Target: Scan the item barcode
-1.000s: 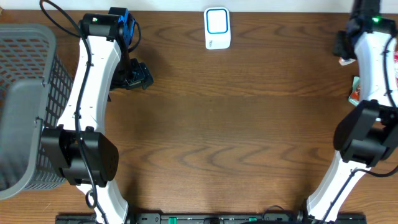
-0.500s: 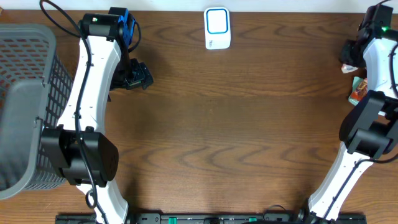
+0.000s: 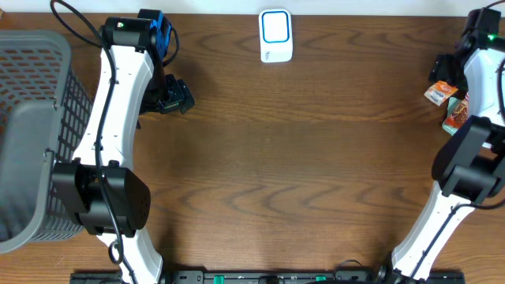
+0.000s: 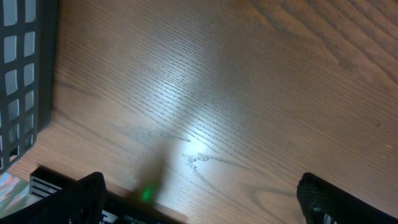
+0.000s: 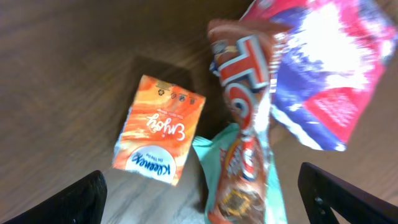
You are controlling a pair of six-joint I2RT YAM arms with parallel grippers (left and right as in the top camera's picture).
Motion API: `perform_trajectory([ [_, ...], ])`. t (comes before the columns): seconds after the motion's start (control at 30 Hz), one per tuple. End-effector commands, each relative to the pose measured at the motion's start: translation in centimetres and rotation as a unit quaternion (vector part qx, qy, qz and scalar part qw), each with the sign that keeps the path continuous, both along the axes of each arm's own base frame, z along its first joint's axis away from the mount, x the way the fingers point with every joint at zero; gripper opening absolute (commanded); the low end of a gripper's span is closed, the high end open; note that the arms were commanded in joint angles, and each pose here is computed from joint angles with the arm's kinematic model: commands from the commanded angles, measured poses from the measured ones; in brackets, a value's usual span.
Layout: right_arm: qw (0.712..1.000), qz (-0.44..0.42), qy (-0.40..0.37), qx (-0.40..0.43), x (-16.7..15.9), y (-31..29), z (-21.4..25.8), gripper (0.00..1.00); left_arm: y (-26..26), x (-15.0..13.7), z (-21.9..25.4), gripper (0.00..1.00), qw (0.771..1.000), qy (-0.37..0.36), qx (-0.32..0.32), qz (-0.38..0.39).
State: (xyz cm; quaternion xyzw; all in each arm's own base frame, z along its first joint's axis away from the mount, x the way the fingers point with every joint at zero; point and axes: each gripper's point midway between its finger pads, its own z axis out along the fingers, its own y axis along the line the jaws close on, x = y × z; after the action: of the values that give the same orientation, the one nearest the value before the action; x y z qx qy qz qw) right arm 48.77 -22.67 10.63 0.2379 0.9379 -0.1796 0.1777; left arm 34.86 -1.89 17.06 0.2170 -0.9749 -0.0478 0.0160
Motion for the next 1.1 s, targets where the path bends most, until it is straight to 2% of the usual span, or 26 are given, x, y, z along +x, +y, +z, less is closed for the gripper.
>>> perform_trajectory([
  [0.0,0.995,0.003,-0.096,-0.021,0.0,1.3,9.5,0.94,0.3,-0.1,-0.4,0.98,1.000,0.007,0.005,0.002],
  [0.2,0.975,0.083,-0.201,0.042,-1.3,7.8,18.9,0.99,0.3,-0.1,-0.4,0.98,1.000,0.007,0.005,0.002],
  [0.4,0.950,0.160,-0.237,0.122,-5.9,14.4,24.4,0.99,0.3,-0.1,-0.4,0.98,1.000,0.007,0.005,0.002],
  [0.73,0.952,0.218,-0.143,0.160,-14.3,21.4,23.9,0.99,0.3,-0.1,-0.4,0.98,1.000,0.007,0.005,0.002],
  [1.07,0.925,0.305,-0.173,0.143,-21.2,26.0,22.0,0.99,0.3,-0.1,-0.4,0.98,1.000,0.007,0.005,0.002],
])
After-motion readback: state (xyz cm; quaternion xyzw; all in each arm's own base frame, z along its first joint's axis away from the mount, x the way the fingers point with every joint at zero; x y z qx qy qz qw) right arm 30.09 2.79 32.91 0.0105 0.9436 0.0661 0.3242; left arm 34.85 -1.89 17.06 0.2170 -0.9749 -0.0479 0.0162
